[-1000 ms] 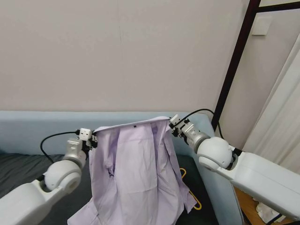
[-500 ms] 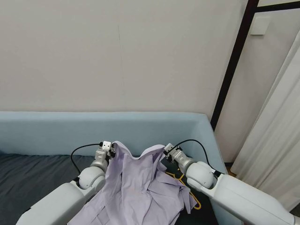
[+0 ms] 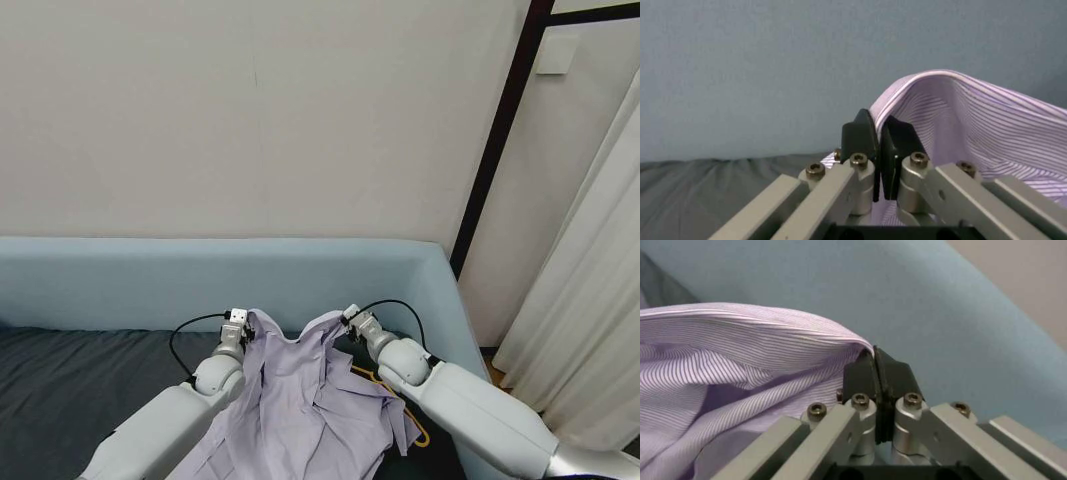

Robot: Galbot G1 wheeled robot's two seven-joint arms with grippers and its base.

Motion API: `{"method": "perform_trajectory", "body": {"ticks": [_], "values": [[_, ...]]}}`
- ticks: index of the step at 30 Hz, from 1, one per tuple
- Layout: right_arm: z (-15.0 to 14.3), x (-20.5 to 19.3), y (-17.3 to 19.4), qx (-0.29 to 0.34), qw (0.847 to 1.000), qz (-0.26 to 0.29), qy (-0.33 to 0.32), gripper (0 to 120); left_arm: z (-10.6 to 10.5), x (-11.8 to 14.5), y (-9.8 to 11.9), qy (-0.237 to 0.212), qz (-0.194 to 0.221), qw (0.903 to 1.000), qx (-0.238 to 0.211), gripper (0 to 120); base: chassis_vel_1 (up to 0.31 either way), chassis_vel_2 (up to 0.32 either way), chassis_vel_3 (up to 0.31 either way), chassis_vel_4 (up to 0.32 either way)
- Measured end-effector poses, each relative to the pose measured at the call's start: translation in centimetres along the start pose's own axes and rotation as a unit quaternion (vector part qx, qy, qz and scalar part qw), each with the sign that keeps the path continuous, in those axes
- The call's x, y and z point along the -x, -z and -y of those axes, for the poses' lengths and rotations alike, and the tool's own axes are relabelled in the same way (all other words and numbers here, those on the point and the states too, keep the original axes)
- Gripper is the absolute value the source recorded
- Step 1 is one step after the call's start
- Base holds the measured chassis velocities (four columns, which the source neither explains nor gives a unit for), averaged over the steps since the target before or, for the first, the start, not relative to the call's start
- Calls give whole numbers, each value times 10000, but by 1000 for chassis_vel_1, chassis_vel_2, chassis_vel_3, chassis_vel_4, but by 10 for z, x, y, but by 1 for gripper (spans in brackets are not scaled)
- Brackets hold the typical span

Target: Pick up the clothes from the sofa and hang them on the clothes hanger.

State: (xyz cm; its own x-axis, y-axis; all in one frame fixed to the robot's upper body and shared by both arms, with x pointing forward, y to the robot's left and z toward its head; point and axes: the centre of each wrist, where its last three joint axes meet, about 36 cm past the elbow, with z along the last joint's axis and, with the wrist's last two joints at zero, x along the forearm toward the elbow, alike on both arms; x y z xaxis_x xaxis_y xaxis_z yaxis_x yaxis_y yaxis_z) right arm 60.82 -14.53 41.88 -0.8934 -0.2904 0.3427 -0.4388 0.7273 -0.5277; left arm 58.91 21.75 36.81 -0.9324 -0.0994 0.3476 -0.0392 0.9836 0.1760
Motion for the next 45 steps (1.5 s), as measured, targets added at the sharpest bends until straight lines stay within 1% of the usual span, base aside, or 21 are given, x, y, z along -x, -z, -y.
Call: {"method": "perform_trajectory", "body": {"ticks": [4, 7, 8, 13, 14, 15, 17, 18, 20, 22, 23, 24, 27, 28, 30, 31, 34, 36, 38, 42, 45], "values": [[7, 11, -5, -139, 9999, -11, -22, 0, 11, 10, 6, -7, -95, 10000, -13, 0, 0, 0, 0, 0], [13, 21, -18, -144, 9998, -106, -15, 0, 26, 18, 11, -53, -179, 9998, -5, 0, 0, 0, 0, 0], [13, 21, -18, -144, 9998, -106, -15, 0, 26, 18, 11, -53, -179, 9998, -5, 0, 0, 0, 0, 0], [26, 20, -46, -351, 9992, -170, 65, 22, 36, 31, 14, 44, -316, 9995, -55, 0, 0, 0, 0, 0], [26, 20, -46, -351, 9992, -170, 65, 22, 36, 31, 14, 44, -316, 9995, -55, 0, 0, 0, 0, 0], [28, 14, -50, -357, 9992, -20, 192, 26, 37, 33, 14, 61, -335, 9994, -58, 0, 0, 0, 0, 0], [34, -3, -63, -475, 9946, 699, 607, 36, 38, 34, 11, 65, -360, 9993, -28, 0, 0, 0, 0, 0], [34, -3, -63, -475, 9946, 699, 607, 36, 38, 34, 11, 65, -360, 9993, -28, 0, 0, 0, 0, 0], [38, -21, -68, -549, 9892, 1060, 853, 47, 40, 34, 11, 36, -355, 9994, 6, 0, 0, 0, 0, 0], [42, -36, -79, -503, 9885, 1060, 955, 54, 41, 34, 11, 22, -334, 9994, 26, 0, 0, 0, 0, 0], [42, -36, -79, -503, 9885, 1060, 955, 54, 41, 34, 11, 22, -334, 9994, 26, 0, 0, 0, 0, 0], [44, -44, -91, -466, 9899, 930, 963, 61, 42, 33, 12, 1, -315, 9995, 30, 0, 0, 0, 0, 0], [46, -65, -127, -152, 9951, 249, 949, 73, 41, 27, 13, -75, -233, 9997, 71, 0, 0, 0, 0, 0], [46, -65, -127, -152, 9951, 249, 949, 73, 41, 27, 13, -75, -233, 9997, 71, 0, 0, 0, 0, 0], [49, -72, -145, 140, 9956, -161, 910, 85, 40, 20, 8, -150, -216, 9996, 99, 0, 0, 0, 0, 0], [50, -73, -152, 198, 9956, -267, 873, 86, 39, 18, 6, -168, -212, 9996, 110, 0, 0, 0, 0, 0], [53, -66, -186, 147, 9953, -609, 740, 97, 31, 9, -4, -219, -191, 9995, 148, 0, 0, 0, 0, 0], [51, -63, -197, 88, 9950, -670, 739, 99, 30, 7, -7, -225, -194, 9994, 160, 0, 0, 0, 0, 0], [32, -55, -235, -217, 9924, -813, 901, 100, 21, 0, -8, -253, -130, 9994, 208, 0, 0, 0, 0, 0], [20, -48, -251, -390, 9917, -836, 892, 100, 13, -1, -8, -239, -100, 9994, 247, 0, 0, 0, 0, 0], [18, -44, -258, -455, 9914, -877, 857, 100, 7, -3, -9, -219, -85, 9994, 266, 0, 0, 0, 0, 0]]}}
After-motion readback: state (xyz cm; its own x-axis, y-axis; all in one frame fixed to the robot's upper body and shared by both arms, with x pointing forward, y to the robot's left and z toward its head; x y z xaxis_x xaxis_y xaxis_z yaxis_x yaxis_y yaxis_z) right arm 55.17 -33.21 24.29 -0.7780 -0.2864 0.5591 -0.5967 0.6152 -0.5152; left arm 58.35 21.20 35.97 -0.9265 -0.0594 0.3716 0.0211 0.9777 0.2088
